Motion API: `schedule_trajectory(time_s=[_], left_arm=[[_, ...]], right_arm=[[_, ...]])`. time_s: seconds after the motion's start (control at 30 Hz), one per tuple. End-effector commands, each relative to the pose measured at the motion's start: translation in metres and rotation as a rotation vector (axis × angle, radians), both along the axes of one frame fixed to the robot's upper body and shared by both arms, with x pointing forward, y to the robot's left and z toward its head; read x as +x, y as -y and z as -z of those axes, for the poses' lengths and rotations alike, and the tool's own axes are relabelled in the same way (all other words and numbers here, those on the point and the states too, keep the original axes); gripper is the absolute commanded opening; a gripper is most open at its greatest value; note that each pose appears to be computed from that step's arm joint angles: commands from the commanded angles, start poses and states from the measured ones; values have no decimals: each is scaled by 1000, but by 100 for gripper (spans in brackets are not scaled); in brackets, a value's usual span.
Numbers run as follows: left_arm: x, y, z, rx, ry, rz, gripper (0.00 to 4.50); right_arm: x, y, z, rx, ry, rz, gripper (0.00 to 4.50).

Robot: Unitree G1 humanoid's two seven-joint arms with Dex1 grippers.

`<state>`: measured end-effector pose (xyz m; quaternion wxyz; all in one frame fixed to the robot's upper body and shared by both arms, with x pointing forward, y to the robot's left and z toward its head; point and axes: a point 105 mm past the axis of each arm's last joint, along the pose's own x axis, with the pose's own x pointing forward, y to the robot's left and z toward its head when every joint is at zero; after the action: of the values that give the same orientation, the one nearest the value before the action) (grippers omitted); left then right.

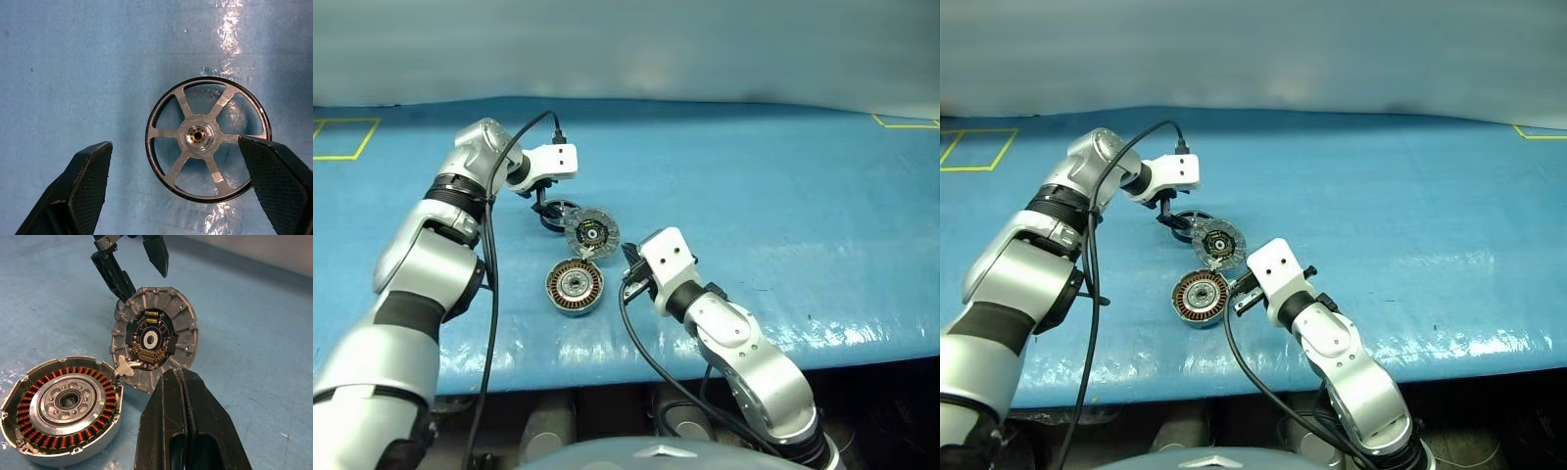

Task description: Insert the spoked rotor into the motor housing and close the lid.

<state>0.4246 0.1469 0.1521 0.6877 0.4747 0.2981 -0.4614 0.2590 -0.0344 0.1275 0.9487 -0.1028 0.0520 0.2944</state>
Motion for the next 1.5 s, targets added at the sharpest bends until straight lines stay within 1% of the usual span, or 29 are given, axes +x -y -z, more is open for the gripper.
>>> schedule_trajectory(time_s=[0.03, 0.27, 0.43, 0.63, 0.73, 0.83, 1.07, 1.33, 1.43, 1.5], left_arm=[[3, 3, -18, 55, 32, 50, 450], [5, 12, -21, 123, 53, 94, 450], [4, 17, -14, 206, 44, 150, 450], [4, 24, -15, 226, 52, 186, 450], [5, 25, -18, 241, 63, 188, 450], [6, 23, -18, 291, 75, 194, 450], [9, 21, -21, 321, 84, 172, 450], [13, 18, -19, 366, 111, 130, 450], [16, 19, -18, 361, 130, 102, 393], [17, 18, -18, 365, 138, 87, 393]], right_arm=[[-2, -2, -5, 16, 28, -7, 3], [-4, 2, 0, -19, 12, -15, 3], [-7, 6, 2, -25, -17, -21, 3], [-11, 15, 7, -64, -53, -14, 3], [-12, 15, 7, -70, -58, -15, 3], [-13, 15, 6, -74, -59, -17, 3], [-14, 18, 7, -75, -65, 3, 3], [-15, 17, 8, -75, -70, 8, 3], [-15, 16, 9, -78, -68, 6, 0], [-14, 16, 8, -76, -68, 3, 0]])
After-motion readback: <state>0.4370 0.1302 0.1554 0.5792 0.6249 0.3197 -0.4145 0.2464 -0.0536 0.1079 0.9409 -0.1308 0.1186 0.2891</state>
